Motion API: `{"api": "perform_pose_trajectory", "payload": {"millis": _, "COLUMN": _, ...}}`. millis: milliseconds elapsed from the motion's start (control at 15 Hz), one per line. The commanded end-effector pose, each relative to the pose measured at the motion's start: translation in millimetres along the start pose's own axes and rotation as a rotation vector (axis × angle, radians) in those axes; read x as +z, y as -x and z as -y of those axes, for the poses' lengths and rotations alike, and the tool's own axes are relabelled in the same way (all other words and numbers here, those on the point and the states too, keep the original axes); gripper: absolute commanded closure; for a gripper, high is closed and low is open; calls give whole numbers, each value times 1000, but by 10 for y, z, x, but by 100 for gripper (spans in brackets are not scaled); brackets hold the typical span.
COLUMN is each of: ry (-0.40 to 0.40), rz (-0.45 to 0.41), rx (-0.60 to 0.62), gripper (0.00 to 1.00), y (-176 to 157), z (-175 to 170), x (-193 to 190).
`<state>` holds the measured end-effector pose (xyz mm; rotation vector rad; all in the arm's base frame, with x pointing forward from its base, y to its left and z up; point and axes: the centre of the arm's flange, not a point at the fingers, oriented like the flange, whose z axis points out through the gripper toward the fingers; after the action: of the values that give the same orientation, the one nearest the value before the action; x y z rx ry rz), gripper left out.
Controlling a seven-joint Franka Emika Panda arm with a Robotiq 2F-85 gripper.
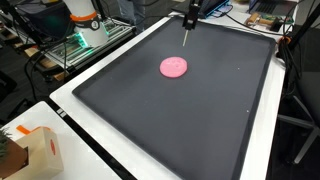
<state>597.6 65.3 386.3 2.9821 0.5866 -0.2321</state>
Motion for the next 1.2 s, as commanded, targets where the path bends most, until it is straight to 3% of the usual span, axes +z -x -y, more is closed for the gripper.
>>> {"api": "perform_pose_trajectory", "payload": {"millis": 0, "ry": 185, "rz": 44, "rx": 26, "gripper": 97, "y": -154, "z": 560, "x": 208}}
{"api": "perform_pose_trajectory", "payload": {"millis": 333, "ry": 381, "rz": 43, "rx": 74, "gripper": 97, "y": -316, "z": 1197, "x": 523}}
{"api": "perform_pose_trajectory", "payload": {"millis": 533, "ry": 458, "rz": 35, "rx": 123, "gripper": 97, "y": -365, "z": 1428, "x": 713}}
{"api": "perform_pose_trajectory", "payload": {"millis": 867, "ry": 556, "rz": 20, "rx": 204, "gripper": 97, "y": -393, "z": 1684, "x": 975}}
{"api": "perform_pose_trajectory", "payload": {"millis": 1133, "ry": 583, "rz": 18, "rx": 257, "gripper": 97, "y": -407, "z": 1789, "x": 1138}}
